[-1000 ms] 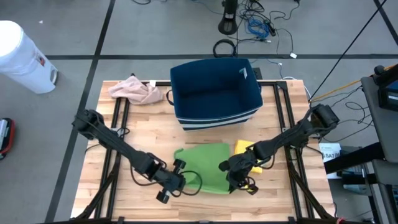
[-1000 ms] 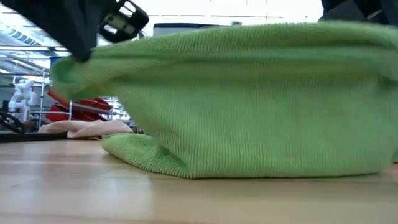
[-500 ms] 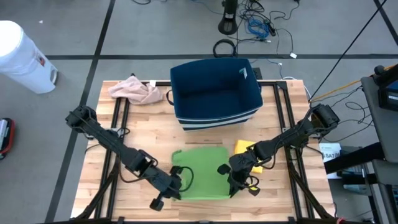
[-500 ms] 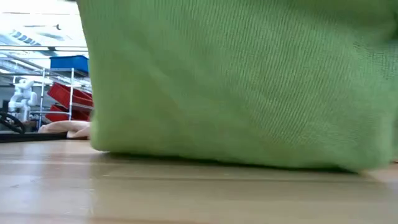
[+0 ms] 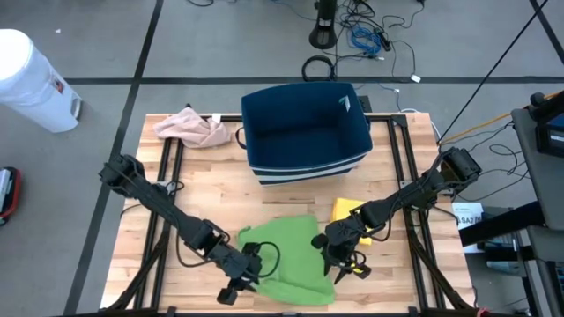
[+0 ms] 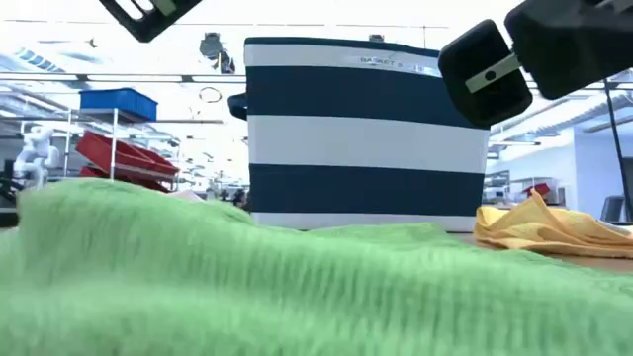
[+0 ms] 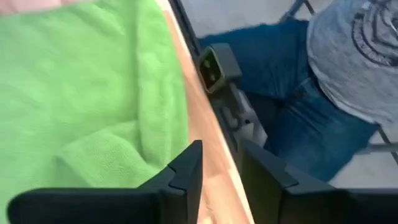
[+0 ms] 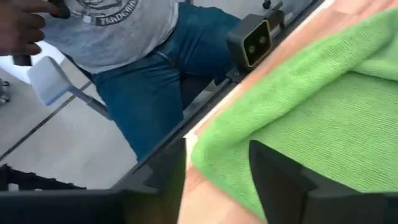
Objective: Fold towel
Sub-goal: Fold the green towel
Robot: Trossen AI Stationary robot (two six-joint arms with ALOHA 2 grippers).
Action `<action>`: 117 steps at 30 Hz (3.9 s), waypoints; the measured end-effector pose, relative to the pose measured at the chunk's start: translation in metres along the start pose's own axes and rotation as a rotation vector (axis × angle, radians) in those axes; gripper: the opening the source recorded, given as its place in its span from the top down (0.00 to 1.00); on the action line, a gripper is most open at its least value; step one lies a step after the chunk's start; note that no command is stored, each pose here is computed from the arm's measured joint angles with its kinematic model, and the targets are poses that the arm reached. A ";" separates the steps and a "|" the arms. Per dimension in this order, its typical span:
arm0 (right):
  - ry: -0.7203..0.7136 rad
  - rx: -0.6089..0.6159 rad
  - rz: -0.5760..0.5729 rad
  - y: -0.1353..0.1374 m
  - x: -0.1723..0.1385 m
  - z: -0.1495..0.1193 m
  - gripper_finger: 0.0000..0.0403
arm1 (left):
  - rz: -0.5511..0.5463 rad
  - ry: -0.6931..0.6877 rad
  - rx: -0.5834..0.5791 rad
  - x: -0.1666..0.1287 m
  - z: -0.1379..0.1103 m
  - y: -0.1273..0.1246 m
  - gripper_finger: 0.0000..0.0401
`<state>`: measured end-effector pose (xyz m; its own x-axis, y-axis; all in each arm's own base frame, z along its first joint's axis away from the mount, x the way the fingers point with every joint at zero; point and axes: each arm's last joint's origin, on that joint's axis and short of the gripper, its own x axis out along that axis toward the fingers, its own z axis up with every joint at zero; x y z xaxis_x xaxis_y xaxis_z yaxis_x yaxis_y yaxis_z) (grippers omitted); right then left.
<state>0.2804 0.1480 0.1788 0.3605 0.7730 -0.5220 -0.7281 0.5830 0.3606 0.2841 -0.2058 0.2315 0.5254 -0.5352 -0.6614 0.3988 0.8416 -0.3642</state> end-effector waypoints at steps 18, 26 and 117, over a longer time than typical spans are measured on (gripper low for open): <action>0.021 -0.049 -0.448 -0.048 -0.021 -0.006 0.66 | 0.335 0.173 0.102 0.026 -0.018 0.049 0.69; 0.105 -0.072 -0.397 -0.073 -0.012 -0.027 0.67 | 0.338 0.221 0.151 0.037 -0.020 0.075 0.69; 0.324 0.233 -0.591 -0.131 -0.067 -0.074 0.67 | 0.091 0.399 -0.253 0.023 -0.032 0.058 0.79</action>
<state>0.3086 0.0014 0.1092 0.4389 0.2187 -0.8715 -0.3074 0.9480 0.0831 0.2951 -0.1669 0.1742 0.2003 -0.4302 -0.8802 0.1429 0.9016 -0.4082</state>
